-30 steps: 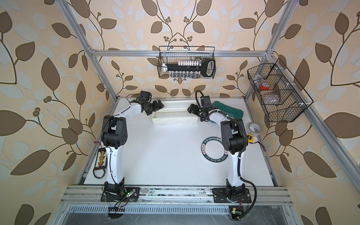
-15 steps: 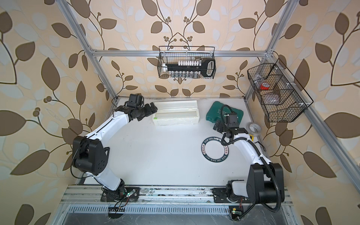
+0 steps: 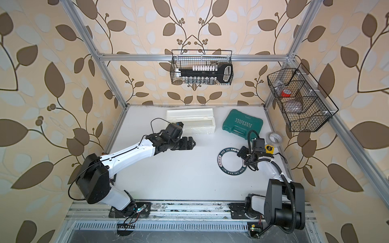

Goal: Wrap the plate with plastic wrap
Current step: Move the plate to the center of the board.

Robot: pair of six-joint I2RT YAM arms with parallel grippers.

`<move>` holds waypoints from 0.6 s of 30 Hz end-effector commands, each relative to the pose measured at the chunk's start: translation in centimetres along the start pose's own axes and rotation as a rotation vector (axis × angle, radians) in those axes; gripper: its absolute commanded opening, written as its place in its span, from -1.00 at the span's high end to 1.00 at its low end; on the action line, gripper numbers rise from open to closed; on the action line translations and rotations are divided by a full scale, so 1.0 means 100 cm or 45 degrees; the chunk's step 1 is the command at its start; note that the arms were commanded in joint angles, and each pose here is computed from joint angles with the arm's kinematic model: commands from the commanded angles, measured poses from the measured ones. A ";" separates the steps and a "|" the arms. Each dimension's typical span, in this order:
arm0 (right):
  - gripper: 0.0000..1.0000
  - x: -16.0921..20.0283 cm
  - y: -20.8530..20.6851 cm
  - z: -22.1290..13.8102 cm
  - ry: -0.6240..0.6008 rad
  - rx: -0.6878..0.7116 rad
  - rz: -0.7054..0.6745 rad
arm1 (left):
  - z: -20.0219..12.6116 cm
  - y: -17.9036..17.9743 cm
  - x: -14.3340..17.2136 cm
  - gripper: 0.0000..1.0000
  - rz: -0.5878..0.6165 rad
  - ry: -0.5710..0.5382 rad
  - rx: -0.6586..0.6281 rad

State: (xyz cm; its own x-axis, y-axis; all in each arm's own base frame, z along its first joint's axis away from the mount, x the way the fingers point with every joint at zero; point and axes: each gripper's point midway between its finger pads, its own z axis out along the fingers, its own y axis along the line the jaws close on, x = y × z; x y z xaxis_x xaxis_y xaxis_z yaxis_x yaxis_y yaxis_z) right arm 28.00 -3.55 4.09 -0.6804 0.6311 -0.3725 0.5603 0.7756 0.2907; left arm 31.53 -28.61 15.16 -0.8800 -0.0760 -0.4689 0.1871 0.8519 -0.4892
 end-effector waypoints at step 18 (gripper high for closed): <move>-0.92 0.073 0.130 0.018 0.160 -0.161 -0.418 | -0.004 0.057 0.021 -0.71 -0.196 0.010 -0.202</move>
State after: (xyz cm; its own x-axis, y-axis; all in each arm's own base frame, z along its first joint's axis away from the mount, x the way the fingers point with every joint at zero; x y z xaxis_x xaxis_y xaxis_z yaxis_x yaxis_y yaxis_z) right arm 30.87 8.74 3.06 -0.8659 0.3363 -0.3703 0.2488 0.9318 0.2644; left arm 31.31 -26.00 11.79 -0.8973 -0.1568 -0.4127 0.0538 0.8890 -0.4548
